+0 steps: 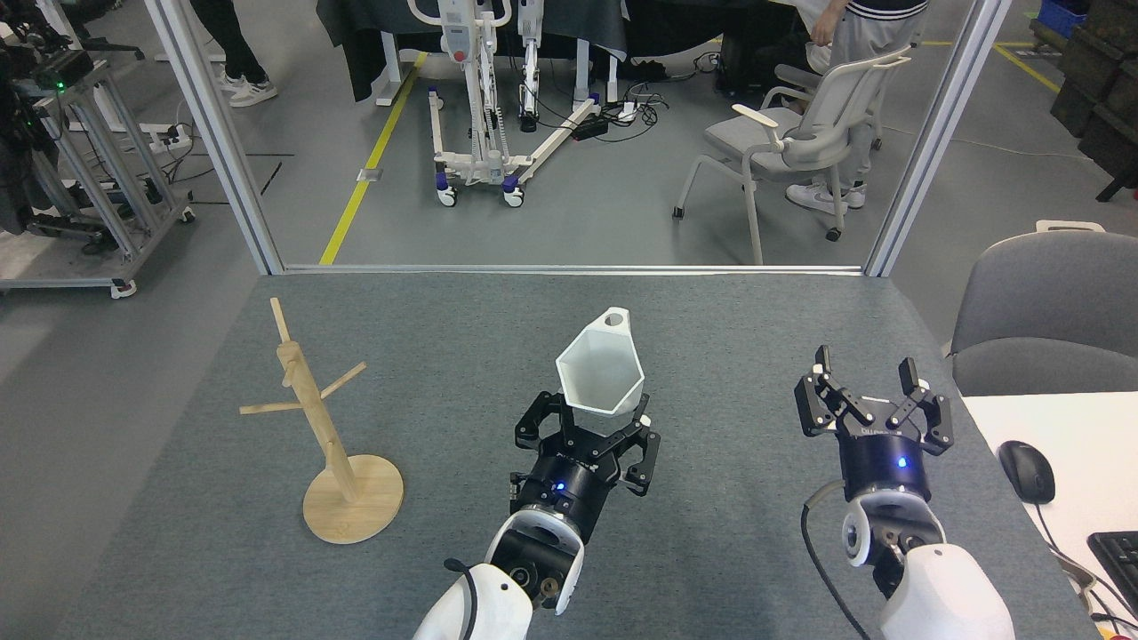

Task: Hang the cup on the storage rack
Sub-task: 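Carry the white cup with the left gripper toward the wooden stand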

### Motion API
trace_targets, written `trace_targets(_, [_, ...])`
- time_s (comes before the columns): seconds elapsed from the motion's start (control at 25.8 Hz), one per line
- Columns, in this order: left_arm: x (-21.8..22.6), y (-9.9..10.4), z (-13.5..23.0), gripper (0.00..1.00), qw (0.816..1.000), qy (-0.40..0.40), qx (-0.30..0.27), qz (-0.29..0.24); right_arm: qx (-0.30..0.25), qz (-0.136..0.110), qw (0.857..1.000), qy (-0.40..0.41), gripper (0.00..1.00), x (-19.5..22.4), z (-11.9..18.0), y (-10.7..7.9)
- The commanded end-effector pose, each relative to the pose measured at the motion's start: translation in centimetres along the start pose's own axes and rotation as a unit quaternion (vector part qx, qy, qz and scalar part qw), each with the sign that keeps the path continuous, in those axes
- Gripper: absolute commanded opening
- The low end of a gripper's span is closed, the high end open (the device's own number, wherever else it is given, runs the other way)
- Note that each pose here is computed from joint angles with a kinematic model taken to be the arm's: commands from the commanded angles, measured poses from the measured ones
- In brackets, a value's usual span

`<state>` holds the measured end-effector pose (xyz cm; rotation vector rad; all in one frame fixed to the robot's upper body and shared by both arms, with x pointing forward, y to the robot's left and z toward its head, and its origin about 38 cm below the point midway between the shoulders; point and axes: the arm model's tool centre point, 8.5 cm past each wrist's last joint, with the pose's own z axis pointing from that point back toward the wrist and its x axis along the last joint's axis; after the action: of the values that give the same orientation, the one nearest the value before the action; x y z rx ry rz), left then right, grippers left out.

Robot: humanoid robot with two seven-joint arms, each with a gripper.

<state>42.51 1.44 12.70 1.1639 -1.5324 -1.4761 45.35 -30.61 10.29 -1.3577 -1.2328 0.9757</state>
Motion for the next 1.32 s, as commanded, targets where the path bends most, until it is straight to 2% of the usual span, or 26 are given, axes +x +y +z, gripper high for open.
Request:
trace_targets(0.0, [0.0, 0.6, 1.0, 0.02, 0.999, 0.002, 0.037, -0.019, 0.021, 0.014, 1.0, -0.001, 0.99, -2.4, 2.2, 2.2])
trace_targets(0.12, [-0.1, 1.5, 1.7, 0.02, 0.998, 0.003, 0.059, -0.034, 0.039, 0.011, 0.999, -0.016, 0.99, -2.4, 4.1, 3.9])
trace_targets(0.19, [-0.1, 2.0, 2.0, 0.02, 0.997, 0.003, 0.07, -0.042, 0.046, 0.017, 0.999, -0.013, 0.99, -2.6, 4.7, 4.4])
trace_targets(0.35, [-1.5, 3.6, 2.9, 0.02, 0.993, 0.015, 0.101, -0.056, 0.056, 0.01, 0.998, -0.013, 0.99, -2.7, 5.5, 5.1])
trace_targets(0.58, [-4.8, 5.5, 4.4, 0.02, 0.986, 0.063, 0.143, -0.049, 0.05, 0.01, 0.999, -0.009, 0.99, -2.8, 5.4, 4.9])
trace_targets(0.74, [-7.3, 5.7, 6.0, 0.02, 0.982, 0.1, 0.155, -0.05, 0.049, 0.011, 0.999, -0.007, 1.0, -2.2, 5.1, 4.7])
trace_targets(0.77, [-7.8, 5.5, 6.4, 0.03, 0.981, 0.105, 0.156, -0.054, 0.047, 0.015, 0.999, -0.008, 1.0, -2.2, 4.9, 4.5])
trace_targets(0.93, [-8.6, 5.2, 7.1, 0.03, 0.978, 0.105, 0.168, -0.072, 0.058, 0.058, 0.996, -0.018, 1.0, -1.9, 4.8, 4.4])
trace_targets(0.97, [-8.7, 5.3, 7.3, 0.02, 0.977, 0.106, 0.171, -0.073, 0.063, 0.06, 0.996, -0.019, 1.0, -1.8, 4.8, 4.1])
trace_targets(1.12, [-10.5, 5.7, 7.6, 0.03, 0.972, 0.132, 0.179, -0.076, 0.082, 0.044, 0.996, -0.012, 1.0, -1.7, 4.6, 1.4])
trace_targets(1.2, [-11.1, 5.8, 7.8, 0.03, 0.97, 0.142, 0.181, -0.077, 0.086, 0.03, 0.996, -0.007, 1.0, -1.3, 5.5, 1.4])
trace_targets(1.24, [-11.3, 5.8, 8.0, 0.03, 0.97, 0.145, 0.181, -0.077, 0.088, 0.029, 0.996, -0.009, 1.0, -0.9, 5.8, 1.6])
trace_targets(1.28, [-11.4, 5.8, 8.0, 0.03, 0.969, 0.147, 0.183, -0.079, 0.089, 0.038, 0.995, -0.01, 1.0, -0.7, 6.0, 1.8])
